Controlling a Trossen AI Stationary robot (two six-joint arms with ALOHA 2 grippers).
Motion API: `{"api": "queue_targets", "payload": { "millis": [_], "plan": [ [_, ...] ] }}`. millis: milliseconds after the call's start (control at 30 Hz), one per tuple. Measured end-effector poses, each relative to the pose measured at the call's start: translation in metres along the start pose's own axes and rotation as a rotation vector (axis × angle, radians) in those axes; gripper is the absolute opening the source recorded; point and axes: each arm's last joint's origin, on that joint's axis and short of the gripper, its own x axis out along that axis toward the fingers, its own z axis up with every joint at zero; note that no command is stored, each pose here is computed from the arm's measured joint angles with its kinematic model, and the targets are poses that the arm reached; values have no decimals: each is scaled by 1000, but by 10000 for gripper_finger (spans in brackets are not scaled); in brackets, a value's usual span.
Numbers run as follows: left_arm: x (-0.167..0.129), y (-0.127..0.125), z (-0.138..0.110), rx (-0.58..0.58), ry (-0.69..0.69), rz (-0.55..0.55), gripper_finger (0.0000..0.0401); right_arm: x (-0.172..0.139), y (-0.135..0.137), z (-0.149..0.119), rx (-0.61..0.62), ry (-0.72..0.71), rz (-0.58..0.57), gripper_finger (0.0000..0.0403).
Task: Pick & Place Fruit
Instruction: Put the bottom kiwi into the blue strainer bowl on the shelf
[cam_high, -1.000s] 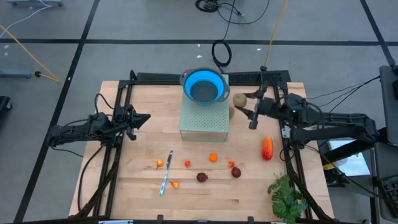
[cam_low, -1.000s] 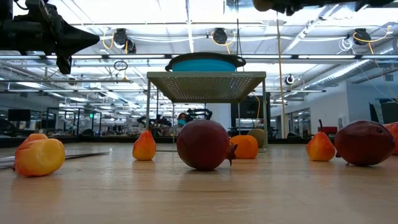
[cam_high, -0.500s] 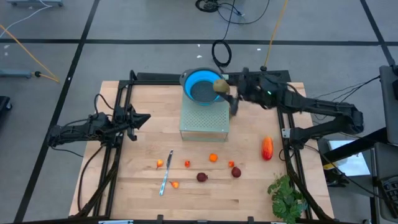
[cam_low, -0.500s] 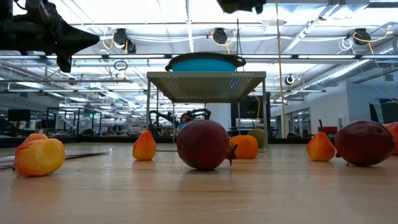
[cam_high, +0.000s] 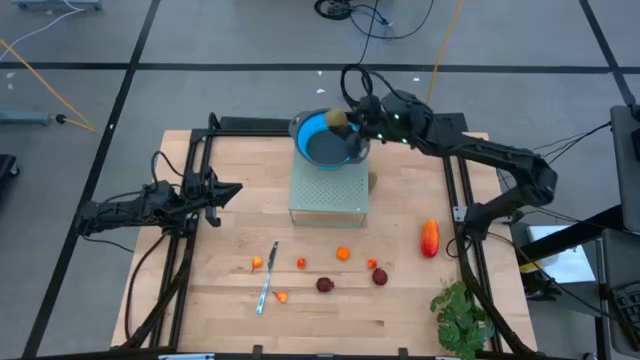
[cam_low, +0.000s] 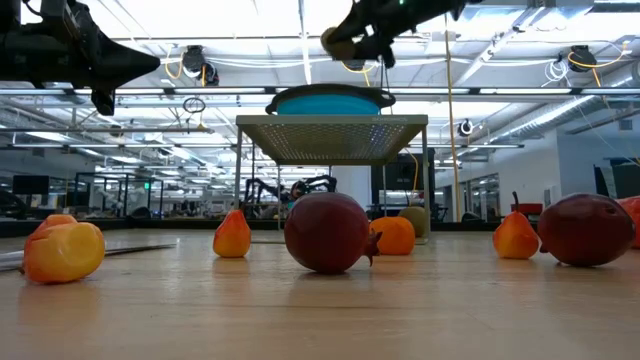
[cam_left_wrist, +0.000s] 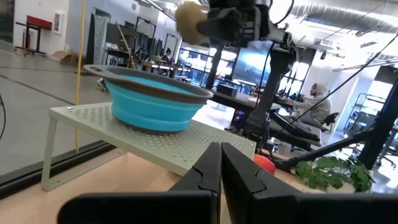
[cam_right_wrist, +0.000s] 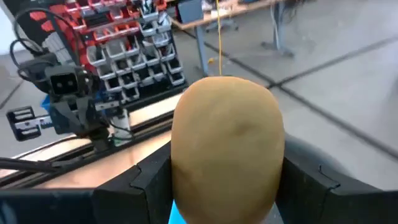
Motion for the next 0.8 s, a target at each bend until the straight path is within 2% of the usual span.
{"api": "queue_targets", "payload": {
  "millis": [100, 333, 800],
  "plan": [
    [0, 0, 0, 0, 1, 0, 10, 10, -10, -3, 39, 23, 10, 210],
    [0, 0, 0, 0, 2, 1, 10, 23, -25, -13, 49, 93, -10, 210],
    [0, 0, 0, 0, 2, 0, 10, 55, -32, -44, 12, 208, -19, 210]
  ]
}}
